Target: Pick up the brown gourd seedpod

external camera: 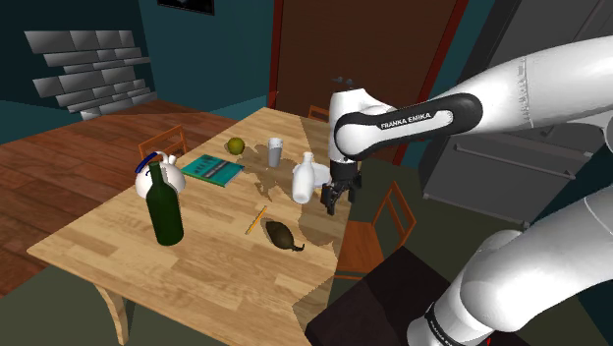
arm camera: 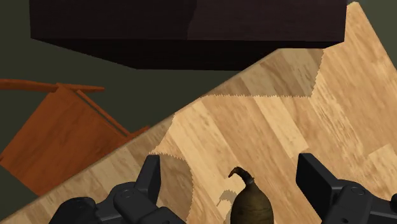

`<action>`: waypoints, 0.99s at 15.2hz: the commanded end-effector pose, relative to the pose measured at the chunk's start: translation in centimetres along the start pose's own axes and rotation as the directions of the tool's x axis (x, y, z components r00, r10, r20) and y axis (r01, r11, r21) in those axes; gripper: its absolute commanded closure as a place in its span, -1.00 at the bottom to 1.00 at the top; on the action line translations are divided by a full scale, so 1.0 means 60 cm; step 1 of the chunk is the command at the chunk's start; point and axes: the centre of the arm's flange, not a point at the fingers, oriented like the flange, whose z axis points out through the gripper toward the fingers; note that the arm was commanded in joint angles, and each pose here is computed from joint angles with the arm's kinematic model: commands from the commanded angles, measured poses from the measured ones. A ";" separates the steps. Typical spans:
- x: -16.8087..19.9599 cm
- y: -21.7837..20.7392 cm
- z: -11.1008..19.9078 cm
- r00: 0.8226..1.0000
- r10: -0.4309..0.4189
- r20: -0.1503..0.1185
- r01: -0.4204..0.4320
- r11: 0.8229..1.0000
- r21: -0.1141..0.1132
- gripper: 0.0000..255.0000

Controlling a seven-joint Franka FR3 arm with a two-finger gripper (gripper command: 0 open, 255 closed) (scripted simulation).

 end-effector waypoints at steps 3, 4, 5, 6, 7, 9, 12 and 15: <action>0.065 -0.034 0.058 1.000 -0.018 -0.004 0.018 0.999 -0.033 -1.00; 0.080 -0.043 0.073 1.000 -0.023 -0.005 0.022 0.999 -0.041 -1.00; 0.095 -0.051 0.088 1.000 -0.027 -0.005 0.027 0.998 -0.050 -1.00; 0.110 -0.060 0.102 0.999 -0.032 -0.005 0.031 0.998 -0.058 -1.00; 0.125 -0.068 0.117 0.999 -0.036 -0.006 0.036 0.997 -0.067 -1.00; 0.154 -0.085 0.147 0.999 -0.045 -0.006 0.044 0.996 -0.083 -1.00; 0.199 -0.109 0.192 0.998 -0.058 -0.007 0.057 0.992 -0.108 -1.00; 0.243 -0.133 0.237 0.997 -0.072 -0.007 0.070 0.989 -0.133 -1.00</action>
